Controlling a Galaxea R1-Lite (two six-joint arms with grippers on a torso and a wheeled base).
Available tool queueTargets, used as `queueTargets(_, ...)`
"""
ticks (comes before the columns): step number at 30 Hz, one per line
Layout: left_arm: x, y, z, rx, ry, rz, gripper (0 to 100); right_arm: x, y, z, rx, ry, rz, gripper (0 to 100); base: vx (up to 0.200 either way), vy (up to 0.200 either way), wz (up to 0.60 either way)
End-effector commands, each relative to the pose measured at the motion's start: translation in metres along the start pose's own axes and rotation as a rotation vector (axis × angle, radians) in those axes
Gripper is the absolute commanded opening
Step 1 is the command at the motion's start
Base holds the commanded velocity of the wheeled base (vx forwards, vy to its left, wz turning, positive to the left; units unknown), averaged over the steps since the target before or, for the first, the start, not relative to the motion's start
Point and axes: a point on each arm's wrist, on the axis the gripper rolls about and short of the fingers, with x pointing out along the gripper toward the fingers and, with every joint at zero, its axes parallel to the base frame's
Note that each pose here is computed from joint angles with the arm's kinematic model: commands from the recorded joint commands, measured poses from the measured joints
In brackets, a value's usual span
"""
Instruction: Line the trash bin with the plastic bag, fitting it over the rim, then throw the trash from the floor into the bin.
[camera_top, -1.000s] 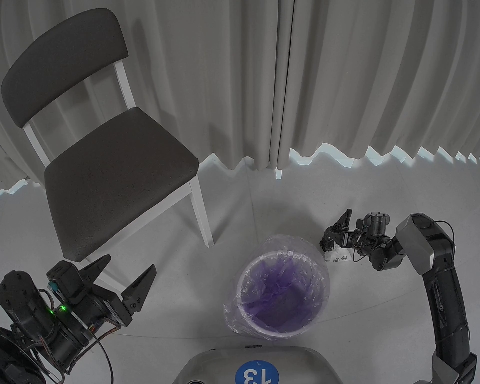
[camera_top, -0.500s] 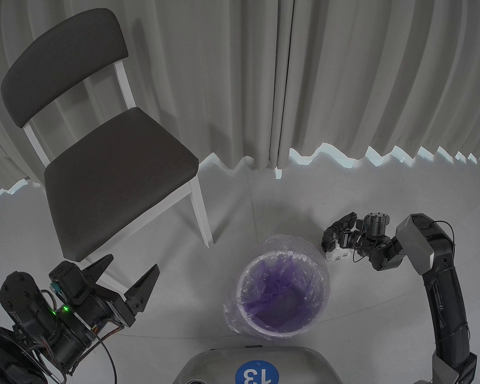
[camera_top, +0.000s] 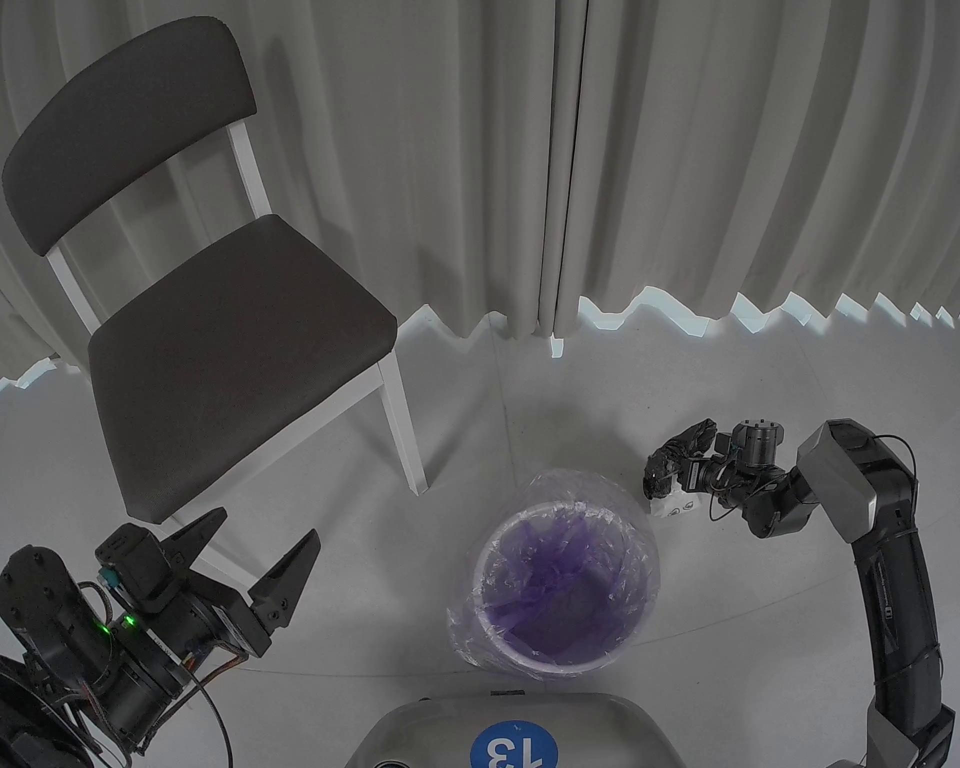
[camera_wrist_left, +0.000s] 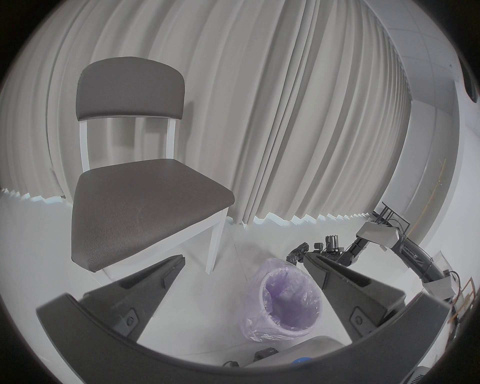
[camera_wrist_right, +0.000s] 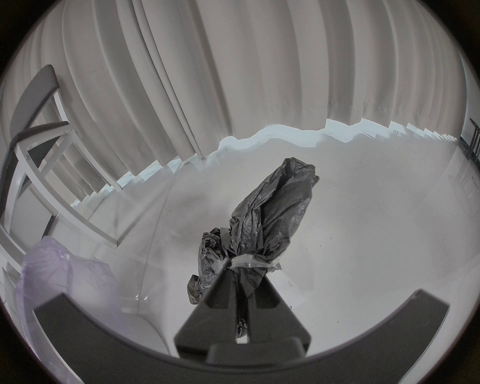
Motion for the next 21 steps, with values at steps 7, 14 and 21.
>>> queueTargets(7, -0.004, 0.000, -0.002, 0.023, 0.006, -0.006, 100, -0.040, 0.017, 0.059, -0.023, -0.104, 0.018, 0, 0.000, 0.000, 0.00)
queueTargets(14, -0.005, 0.000, -0.001, 0.020, -0.001, -0.006, 100, -0.064, 0.047, 0.088, -0.053, -0.145, 0.064, 0, 0.000, 0.000, 0.00)
queueTargets(21, -0.005, 0.002, 0.000, 0.018, -0.006, 0.000, 100, -0.100, 0.090, 0.127, -0.098, -0.223, 0.135, 0, 0.000, 0.000, 0.00)
